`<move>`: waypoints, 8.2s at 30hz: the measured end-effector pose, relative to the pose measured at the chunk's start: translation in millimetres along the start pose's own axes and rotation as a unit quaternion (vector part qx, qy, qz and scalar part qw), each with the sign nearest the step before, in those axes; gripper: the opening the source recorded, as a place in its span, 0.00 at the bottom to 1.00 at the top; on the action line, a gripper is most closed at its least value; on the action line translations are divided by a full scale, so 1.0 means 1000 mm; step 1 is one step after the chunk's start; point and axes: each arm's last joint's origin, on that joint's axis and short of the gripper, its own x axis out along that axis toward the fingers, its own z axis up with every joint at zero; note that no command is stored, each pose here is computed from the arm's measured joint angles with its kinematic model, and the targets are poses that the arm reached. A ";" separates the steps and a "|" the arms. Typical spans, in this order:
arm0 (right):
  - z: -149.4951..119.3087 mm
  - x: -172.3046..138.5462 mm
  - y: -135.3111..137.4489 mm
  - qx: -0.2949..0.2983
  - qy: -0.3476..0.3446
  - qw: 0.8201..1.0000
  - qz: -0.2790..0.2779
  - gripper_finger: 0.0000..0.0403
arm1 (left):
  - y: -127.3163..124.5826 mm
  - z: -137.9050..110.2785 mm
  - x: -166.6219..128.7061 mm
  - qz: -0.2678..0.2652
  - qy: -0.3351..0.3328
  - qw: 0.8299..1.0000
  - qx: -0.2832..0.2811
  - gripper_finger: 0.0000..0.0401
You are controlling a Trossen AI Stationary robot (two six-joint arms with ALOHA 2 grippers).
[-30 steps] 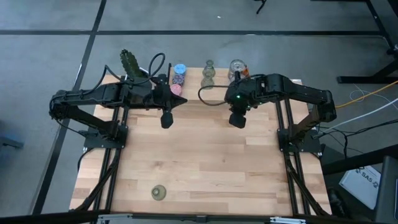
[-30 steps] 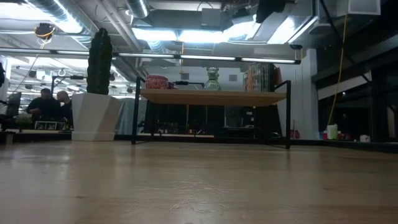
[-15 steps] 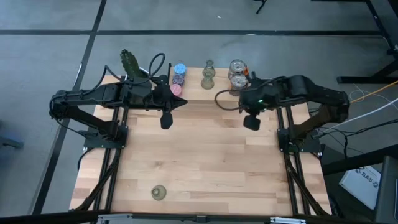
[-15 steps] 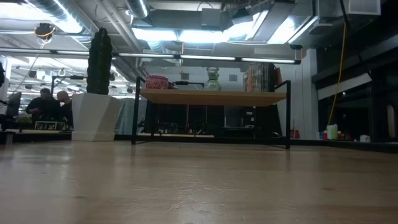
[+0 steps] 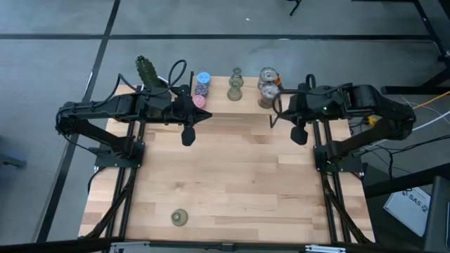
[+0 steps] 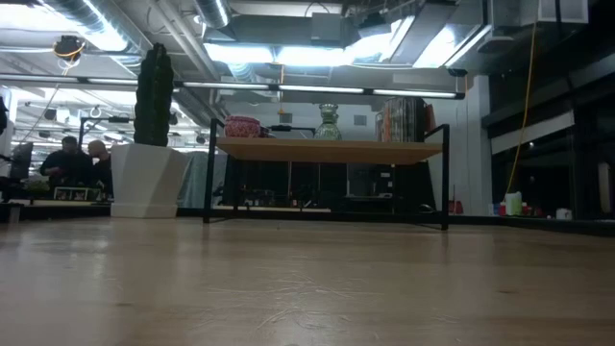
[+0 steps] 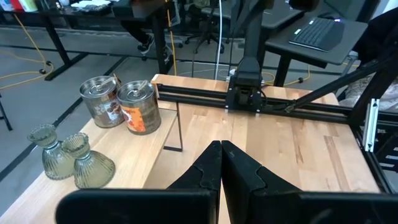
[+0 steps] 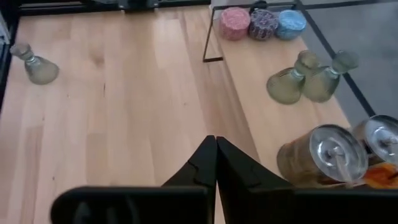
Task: Pick & Place candle stick holders
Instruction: Put the green glass candle holder aligned with the other green glass candle holders on the shelf
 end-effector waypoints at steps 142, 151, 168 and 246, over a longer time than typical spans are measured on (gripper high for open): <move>-0.103 0.079 0.013 0.115 -0.046 0.986 0.111 0.02 | -0.220 -0.137 -0.007 -0.365 0.331 0.846 0.206 0.66; -0.103 0.079 0.013 0.115 -0.045 0.986 0.111 0.02 | -0.234 -0.162 0.003 -0.360 0.377 0.823 0.227 0.70; -0.108 0.080 0.012 0.111 -0.020 0.988 0.105 0.02 | -0.246 -0.202 0.018 -0.314 0.460 0.790 0.258 0.70; -0.109 0.080 0.012 0.111 -0.016 0.988 0.104 0.02 | -0.248 -0.226 0.018 -0.239 0.520 0.768 0.286 0.54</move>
